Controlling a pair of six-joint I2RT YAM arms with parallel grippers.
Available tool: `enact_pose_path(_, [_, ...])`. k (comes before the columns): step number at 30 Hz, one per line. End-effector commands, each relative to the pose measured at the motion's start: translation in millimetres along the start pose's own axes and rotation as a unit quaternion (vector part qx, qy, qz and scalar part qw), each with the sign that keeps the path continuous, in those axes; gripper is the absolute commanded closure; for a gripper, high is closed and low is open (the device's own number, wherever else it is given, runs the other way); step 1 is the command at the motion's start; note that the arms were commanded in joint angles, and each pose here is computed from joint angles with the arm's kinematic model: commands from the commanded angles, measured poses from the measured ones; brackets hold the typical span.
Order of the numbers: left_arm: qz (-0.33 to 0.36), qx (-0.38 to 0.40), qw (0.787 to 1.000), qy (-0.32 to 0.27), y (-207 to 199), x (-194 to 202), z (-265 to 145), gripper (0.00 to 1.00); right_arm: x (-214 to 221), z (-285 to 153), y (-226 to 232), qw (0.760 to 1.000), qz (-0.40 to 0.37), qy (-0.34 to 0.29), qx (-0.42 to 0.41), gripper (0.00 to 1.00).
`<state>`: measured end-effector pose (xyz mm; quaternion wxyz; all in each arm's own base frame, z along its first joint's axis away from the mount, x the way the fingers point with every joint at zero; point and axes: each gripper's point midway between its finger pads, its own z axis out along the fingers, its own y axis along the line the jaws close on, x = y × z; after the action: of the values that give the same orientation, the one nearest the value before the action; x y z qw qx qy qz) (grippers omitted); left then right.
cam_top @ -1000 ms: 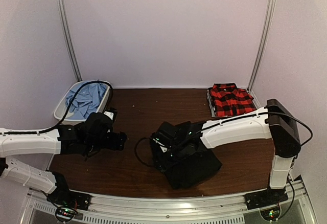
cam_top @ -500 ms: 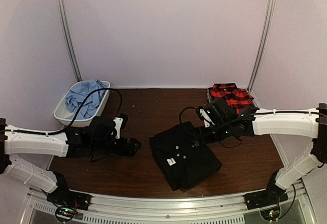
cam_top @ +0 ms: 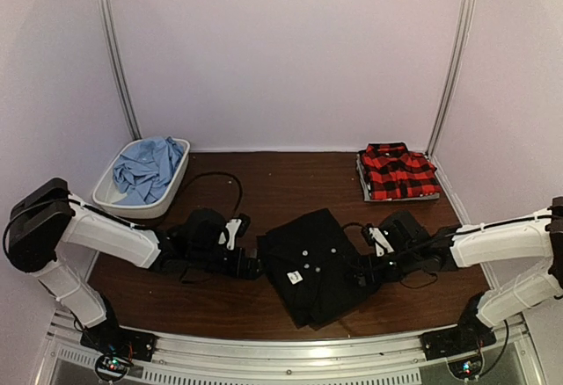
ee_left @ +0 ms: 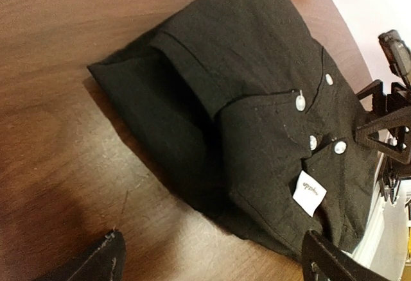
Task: Fold and stack the long sleeve shirts
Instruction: Adjust the square-folded shirt at the center of the board.
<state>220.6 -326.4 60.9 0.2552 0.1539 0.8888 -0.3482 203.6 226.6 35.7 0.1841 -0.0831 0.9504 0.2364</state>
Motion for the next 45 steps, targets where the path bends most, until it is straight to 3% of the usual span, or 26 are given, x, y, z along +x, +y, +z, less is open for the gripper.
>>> enact_pose_path(1, [-0.019,0.053,0.998,-0.005,-24,-18,18,0.04,20,2,32,0.998,-0.001,0.011,-0.062,0.10])
enact_pose_path(12, [-0.049,0.019,0.999,0.007,-4,-31,43,0.09,65,17,122,0.990,-0.083,0.040,-0.110,0.12])
enact_pose_path(16, [-0.045,-0.039,0.998,-0.018,28,-55,31,0.08,77,26,160,0.980,-0.144,0.057,-0.123,0.11])
enact_pose_path(20, [0.010,-0.142,0.989,-0.042,55,-82,20,0.05,75,27,166,0.976,-0.183,0.059,-0.102,0.09])
enact_pose_path(27, [0.064,-0.216,0.972,-0.074,62,-114,-9,0.02,34,2,132,0.982,-0.187,0.020,-0.031,0.06])
enact_pose_path(37, [0.040,-0.102,0.990,-0.092,25,-94,-35,0.02,-82,-17,90,0.982,-0.183,-0.047,0.005,0.04])
enact_pose_path(41, [0.036,-0.080,0.992,-0.090,14,-76,-41,0.02,-129,-2,80,0.980,-0.197,-0.039,0.012,0.04])
enact_pose_path(45, [0.033,-0.080,0.993,-0.083,15,-61,-44,0.02,-149,28,67,0.976,-0.216,0.020,-0.008,0.04])
